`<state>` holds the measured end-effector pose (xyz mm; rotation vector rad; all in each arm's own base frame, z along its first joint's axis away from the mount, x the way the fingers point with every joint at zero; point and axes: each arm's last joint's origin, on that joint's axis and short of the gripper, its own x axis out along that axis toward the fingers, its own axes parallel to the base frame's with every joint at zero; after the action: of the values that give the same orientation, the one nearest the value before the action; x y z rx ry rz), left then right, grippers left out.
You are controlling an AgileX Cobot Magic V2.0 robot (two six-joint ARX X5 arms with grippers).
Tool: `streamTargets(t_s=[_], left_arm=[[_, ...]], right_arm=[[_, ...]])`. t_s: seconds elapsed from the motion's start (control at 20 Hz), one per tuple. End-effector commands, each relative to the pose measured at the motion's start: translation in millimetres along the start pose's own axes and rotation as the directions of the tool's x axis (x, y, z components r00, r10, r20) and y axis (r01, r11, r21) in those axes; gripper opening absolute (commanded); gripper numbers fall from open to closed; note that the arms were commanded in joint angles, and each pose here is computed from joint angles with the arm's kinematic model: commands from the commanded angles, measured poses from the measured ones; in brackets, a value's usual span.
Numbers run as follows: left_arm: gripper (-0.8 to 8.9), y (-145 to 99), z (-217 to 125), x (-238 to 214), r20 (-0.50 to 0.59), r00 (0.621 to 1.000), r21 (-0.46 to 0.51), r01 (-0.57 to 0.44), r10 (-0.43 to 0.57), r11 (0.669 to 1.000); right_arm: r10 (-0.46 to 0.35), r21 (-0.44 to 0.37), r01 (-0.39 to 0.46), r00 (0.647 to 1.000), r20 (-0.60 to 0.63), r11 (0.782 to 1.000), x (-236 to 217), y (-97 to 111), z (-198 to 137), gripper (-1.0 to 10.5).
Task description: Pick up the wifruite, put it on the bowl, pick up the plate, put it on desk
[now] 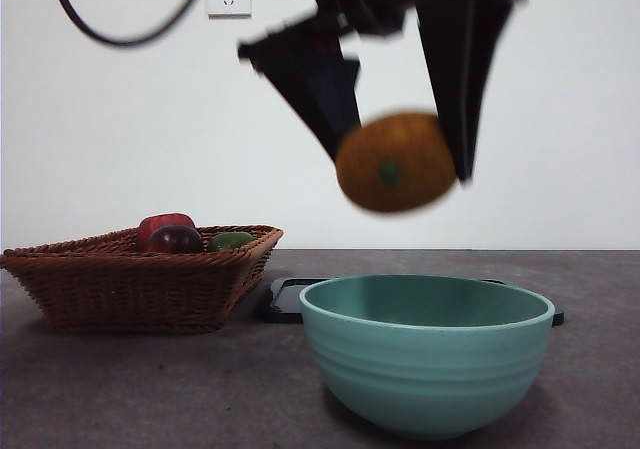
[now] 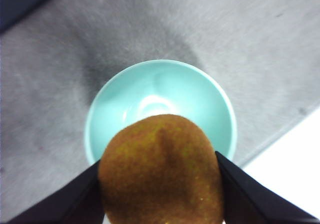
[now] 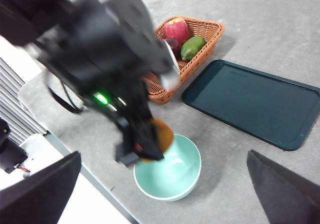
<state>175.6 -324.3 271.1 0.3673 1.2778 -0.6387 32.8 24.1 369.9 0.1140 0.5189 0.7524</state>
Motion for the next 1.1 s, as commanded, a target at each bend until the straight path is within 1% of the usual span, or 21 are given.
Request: streamTargets(t_s=[0.05, 0.3, 0.45, 1.1], left_arm=[[1.54, -9.6, 3.6, 25.7, -0.047, 0.999, 0.016, -0.015, 0.015, 1.000], [1.54, -11.8, 5.8, 66.7, -0.132, 0.990, 0.005, -0.052, 0.052, 0.999], [1.54, -12.2, 6.7, 76.4, -0.142, 0.988, 0.005, -0.057, 0.057, 0.998], [1.55, -11.8, 7.8, 78.8, -0.139, 0.989, 0.010, -0.055, 0.055, 0.998]], right_arm=[[0.005, -0.007, -0.005, 1.000, 0.015, 1.000, -2.6, 1.8, 3.4, 6.6], [0.005, -0.007, -0.005, 1.000, 0.015, 1.000, -2.6, 1.8, 3.3, 6.6], [0.005, -0.007, -0.005, 1.000, 0.015, 1.000, -2.6, 1.8, 3.3, 6.6], [0.005, -0.007, -0.005, 1.000, 0.015, 1.000, -2.6, 1.8, 3.3, 6.6]])
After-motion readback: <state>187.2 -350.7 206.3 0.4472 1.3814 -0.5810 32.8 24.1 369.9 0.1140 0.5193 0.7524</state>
